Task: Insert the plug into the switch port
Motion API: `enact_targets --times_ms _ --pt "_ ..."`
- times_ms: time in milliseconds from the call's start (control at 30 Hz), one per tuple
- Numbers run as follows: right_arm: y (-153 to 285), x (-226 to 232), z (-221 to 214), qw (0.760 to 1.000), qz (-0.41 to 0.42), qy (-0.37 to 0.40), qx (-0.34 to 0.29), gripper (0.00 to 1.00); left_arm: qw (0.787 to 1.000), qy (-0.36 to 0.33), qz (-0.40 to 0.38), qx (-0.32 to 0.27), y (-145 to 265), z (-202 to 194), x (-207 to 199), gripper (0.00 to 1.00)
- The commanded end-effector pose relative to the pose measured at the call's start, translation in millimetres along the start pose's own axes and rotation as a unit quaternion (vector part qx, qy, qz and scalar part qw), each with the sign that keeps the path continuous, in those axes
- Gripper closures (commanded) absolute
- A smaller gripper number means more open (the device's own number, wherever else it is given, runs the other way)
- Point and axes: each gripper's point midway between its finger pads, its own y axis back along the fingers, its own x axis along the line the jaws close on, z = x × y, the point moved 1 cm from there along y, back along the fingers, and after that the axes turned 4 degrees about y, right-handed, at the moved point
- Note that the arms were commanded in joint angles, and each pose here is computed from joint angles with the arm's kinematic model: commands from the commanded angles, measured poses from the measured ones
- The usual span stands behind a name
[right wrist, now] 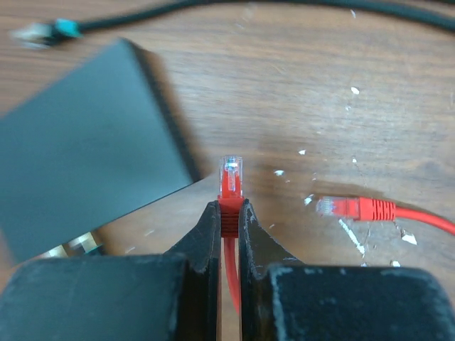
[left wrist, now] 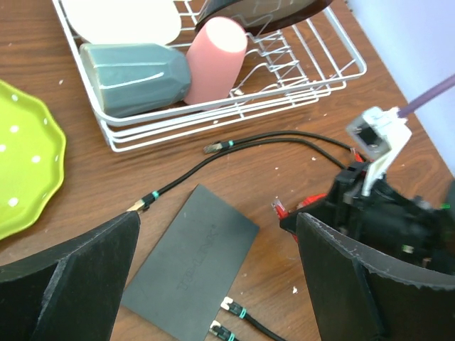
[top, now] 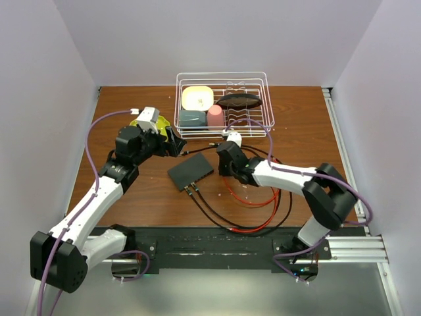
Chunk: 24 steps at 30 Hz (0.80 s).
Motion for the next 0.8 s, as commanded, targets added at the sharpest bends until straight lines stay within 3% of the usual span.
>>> enact_targets --times_ms 0,467,767 --pt "32 27 28 0.996 0.068 0.013 -0.049 1.0 0.998 0.0 -0.052 -0.041 2 18 -19 0.04" --pt "90 89 33 0.976 0.173 0.088 -0.096 1.0 0.989 -0.017 -0.144 -0.042 10 19 -50 0.08" --pt "117 87 45 0.964 0.209 0.091 -0.139 1.0 0.982 -0.032 -0.179 -0.04 16 16 -60 0.1"
